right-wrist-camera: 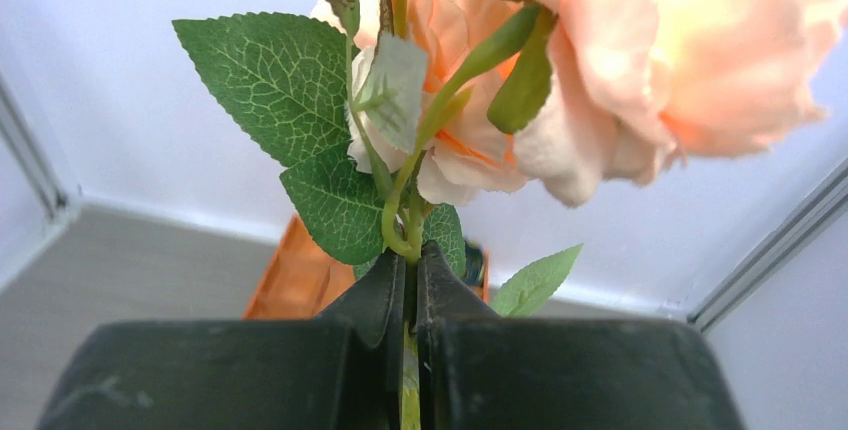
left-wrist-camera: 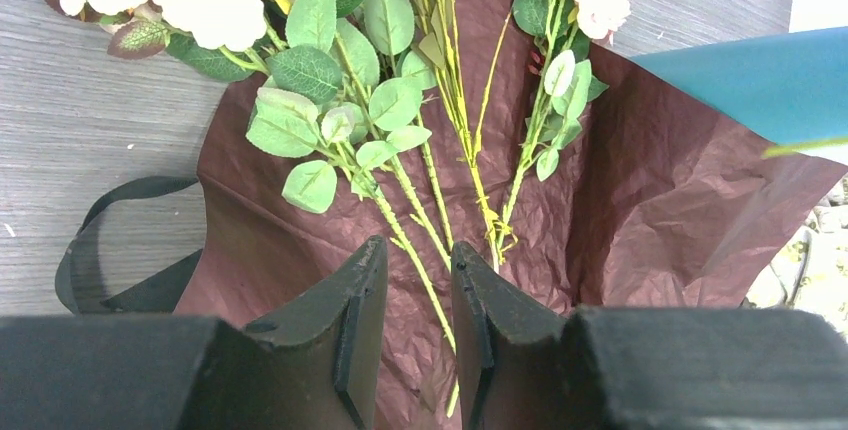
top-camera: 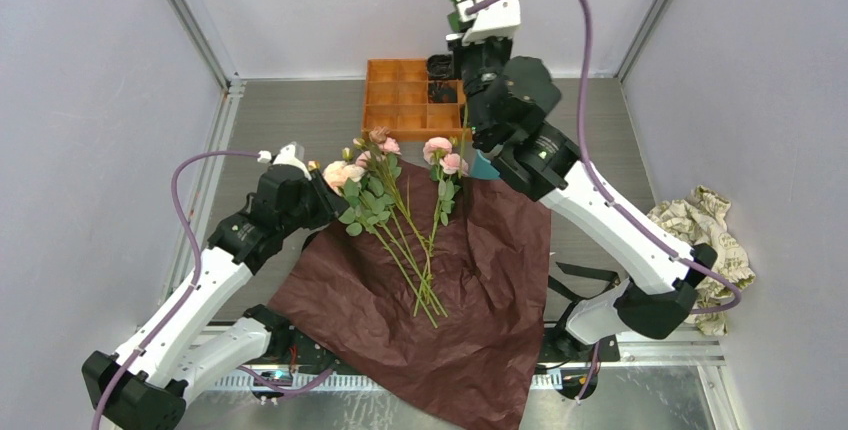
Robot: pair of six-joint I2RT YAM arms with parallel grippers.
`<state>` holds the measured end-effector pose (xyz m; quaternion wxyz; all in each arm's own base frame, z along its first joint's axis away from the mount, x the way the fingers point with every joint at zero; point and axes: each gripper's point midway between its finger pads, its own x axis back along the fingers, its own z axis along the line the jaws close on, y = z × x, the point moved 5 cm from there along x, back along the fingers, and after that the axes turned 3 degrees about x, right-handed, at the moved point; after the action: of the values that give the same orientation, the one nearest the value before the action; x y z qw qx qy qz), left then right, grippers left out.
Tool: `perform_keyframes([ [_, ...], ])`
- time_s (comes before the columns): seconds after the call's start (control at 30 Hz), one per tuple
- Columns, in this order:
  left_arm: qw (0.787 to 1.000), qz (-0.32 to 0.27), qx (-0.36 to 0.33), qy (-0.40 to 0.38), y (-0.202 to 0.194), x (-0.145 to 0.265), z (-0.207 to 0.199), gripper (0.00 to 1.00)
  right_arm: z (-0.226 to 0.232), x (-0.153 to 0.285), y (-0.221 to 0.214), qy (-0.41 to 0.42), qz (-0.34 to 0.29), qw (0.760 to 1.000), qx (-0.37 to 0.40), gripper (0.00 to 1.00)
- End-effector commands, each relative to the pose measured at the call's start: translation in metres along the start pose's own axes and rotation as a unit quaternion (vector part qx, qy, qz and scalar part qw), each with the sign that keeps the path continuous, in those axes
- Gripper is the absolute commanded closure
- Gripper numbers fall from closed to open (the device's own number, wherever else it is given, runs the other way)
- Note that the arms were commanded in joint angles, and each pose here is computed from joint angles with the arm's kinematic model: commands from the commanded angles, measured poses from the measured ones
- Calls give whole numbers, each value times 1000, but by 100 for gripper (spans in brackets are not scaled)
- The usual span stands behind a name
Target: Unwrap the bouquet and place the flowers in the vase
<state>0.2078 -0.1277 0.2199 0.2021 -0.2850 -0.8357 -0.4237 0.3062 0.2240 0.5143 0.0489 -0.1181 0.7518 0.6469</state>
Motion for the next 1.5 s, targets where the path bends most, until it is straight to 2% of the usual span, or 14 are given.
perform_keyframes([
  [0.0,1000,-8,-1,-19,5,-2,-7,69,-51,8,70,-71,-111,991,-35,99],
  [0.3,1000,-3,3,-23,4,-5,-9,69,-78,5,84,-108,-131,985,-4,99],
  [0.6,1000,5,7,-25,2,-8,-10,69,-97,5,67,-134,-116,984,-4,99],
  [1.07,999,10,11,-29,-1,-9,-10,69,-91,18,-34,-151,-34,987,-31,99],
  [1.17,999,12,13,-31,-3,-10,-10,69,-87,18,-47,-148,-19,988,-30,86],
  [1.3,999,14,16,-32,-4,-12,-9,69,-87,23,-58,-148,-9,988,-38,55],
  [1.33,999,15,16,-31,-4,-12,-9,69,-88,25,-59,-148,-9,988,-42,50],
  [1.47,999,14,14,-32,-3,-13,-10,69,-90,32,-63,-144,-2,988,-52,45],
])
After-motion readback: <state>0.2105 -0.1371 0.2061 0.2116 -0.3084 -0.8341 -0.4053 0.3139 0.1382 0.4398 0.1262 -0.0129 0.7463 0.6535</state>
